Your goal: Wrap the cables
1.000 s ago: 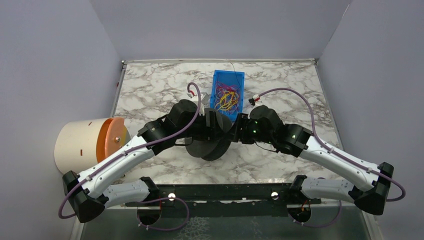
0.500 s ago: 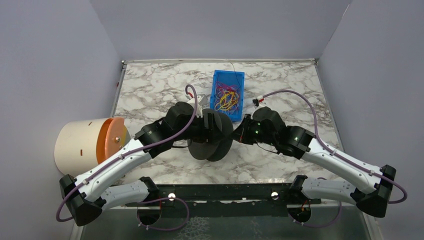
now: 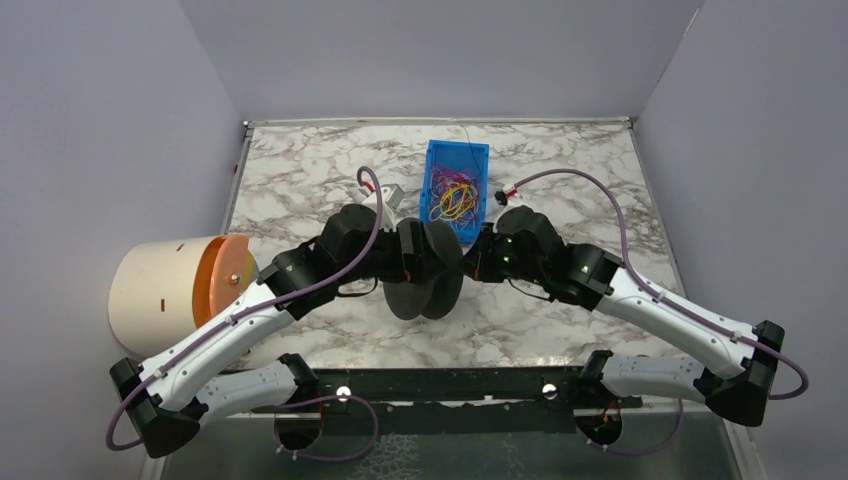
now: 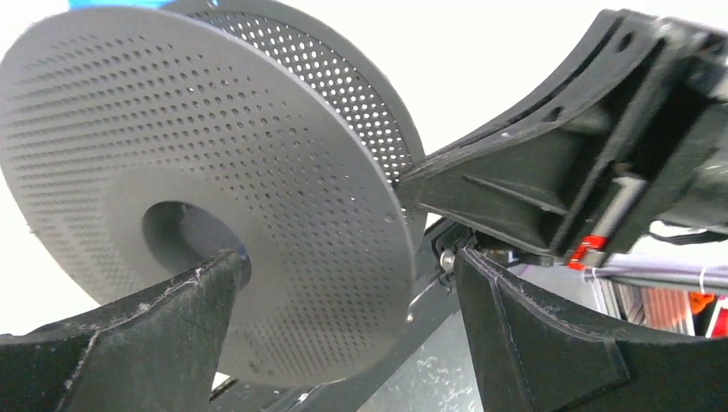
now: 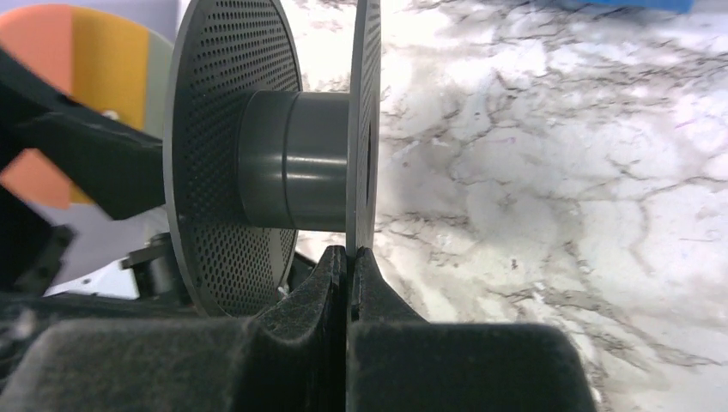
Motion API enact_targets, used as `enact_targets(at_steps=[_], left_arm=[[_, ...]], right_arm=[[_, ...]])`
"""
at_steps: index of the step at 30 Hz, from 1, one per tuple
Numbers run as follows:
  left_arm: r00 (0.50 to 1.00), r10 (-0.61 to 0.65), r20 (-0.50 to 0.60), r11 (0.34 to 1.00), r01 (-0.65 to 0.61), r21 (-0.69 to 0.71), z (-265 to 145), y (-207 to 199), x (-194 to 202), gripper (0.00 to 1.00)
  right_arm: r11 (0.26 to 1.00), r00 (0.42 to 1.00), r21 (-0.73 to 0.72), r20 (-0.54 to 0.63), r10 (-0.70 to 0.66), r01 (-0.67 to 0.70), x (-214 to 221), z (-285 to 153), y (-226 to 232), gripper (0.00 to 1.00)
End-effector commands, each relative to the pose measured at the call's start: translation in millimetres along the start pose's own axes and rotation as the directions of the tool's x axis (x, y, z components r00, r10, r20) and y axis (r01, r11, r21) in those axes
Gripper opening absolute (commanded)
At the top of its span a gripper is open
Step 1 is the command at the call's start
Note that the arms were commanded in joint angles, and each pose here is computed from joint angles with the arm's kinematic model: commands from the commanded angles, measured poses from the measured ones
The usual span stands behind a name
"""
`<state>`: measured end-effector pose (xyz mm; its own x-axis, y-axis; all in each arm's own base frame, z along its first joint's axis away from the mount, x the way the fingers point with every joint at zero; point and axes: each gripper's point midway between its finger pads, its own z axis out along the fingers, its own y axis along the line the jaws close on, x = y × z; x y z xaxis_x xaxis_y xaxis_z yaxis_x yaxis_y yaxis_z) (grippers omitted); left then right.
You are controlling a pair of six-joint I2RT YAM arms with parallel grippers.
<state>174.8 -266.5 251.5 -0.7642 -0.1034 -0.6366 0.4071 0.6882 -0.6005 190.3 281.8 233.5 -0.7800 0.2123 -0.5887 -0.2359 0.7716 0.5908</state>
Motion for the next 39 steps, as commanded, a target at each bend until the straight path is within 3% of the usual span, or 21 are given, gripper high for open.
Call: enact_targets(at_steps=[1,10,21,26,29,39], left_arm=[[0.995,0.033,0.094,0.996,-0.025,-0.085,-22,3,-28,0.99],[0.992,0.050,0.117,0.960,-0.016,-0.279,-40,31,-39,0.99],[0.988,0.121,0.094,0.896,-0.068,-0.439,-42,46,-60,0.99],[0.988,0.149,0.049,0.862,-0.106,-0.495,-30,59,-58,0.99],[0.986,0.158,0.050,0.859,-0.113,-0.500,-23,55,-65,0.93],[0.983,0.180,0.025,0.853,-0.143,-0.502,6,54,-71,0.90]], right_arm=[[0.996,0.995,0.040,0.058,-0.080,0.078,-22,3,6,0.01],[0.983,0.984,0.105,0.076,-0.160,0.152,-37,19,10,0.01],[0.870,0.938,0.423,0.111,-0.328,0.254,-41,24,4,0.01],[0.878,0.933,0.416,0.157,-0.325,0.236,-47,21,13,0.01],[0.875,0.931,0.431,0.175,-0.320,0.220,-47,20,13,0.01],[0.888,0.934,0.426,0.215,-0.287,0.175,-40,29,14,0.01]])
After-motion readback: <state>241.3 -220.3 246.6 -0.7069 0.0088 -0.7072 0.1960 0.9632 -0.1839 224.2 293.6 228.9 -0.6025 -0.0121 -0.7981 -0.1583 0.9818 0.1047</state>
